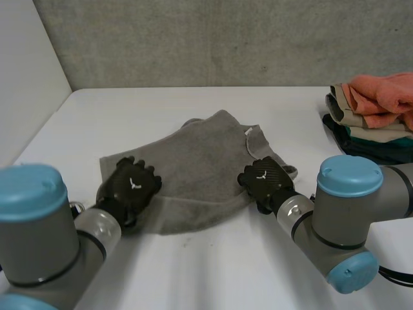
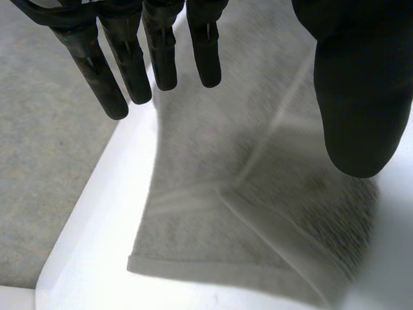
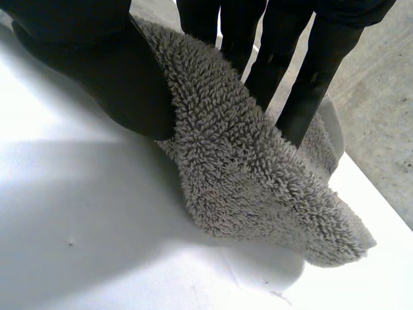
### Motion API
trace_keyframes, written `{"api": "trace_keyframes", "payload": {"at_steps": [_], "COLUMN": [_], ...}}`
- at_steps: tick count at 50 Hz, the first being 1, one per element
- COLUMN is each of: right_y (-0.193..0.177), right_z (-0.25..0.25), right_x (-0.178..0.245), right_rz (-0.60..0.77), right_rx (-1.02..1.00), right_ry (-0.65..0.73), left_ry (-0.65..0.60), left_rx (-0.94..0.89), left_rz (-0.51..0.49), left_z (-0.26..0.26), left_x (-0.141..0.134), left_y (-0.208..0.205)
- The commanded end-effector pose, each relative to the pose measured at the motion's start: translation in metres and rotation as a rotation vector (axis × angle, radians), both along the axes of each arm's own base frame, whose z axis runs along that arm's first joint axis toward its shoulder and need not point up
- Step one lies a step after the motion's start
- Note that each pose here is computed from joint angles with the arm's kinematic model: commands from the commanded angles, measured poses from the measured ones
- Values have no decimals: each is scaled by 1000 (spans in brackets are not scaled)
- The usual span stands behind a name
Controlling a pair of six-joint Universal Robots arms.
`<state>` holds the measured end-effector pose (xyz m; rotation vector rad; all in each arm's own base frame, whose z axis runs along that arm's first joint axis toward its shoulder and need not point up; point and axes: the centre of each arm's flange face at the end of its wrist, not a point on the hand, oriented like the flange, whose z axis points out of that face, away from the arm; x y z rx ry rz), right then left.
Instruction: Fold the laundry.
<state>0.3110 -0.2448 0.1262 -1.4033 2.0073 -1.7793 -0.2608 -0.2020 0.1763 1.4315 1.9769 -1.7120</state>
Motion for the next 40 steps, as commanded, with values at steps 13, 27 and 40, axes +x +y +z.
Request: {"api": "trace_keyframes", "payload": {"at_steps": [13, 27, 40], "right_y": [6, 6, 4], "right_z": [3, 3, 13], "right_x": [-3, -4, -3], "right_rz": [0, -3, -9], "right_rx": [0, 2, -22], "right_ry": [1, 4, -14], "left_ry": [196, 171, 238], "left_rx": [359, 334, 242], "left_rz": [206, 263, 227], "left_z": [-29, -45, -5], "left_x": [-22, -18, -22], "left_y": [-64, -77, -67]}}
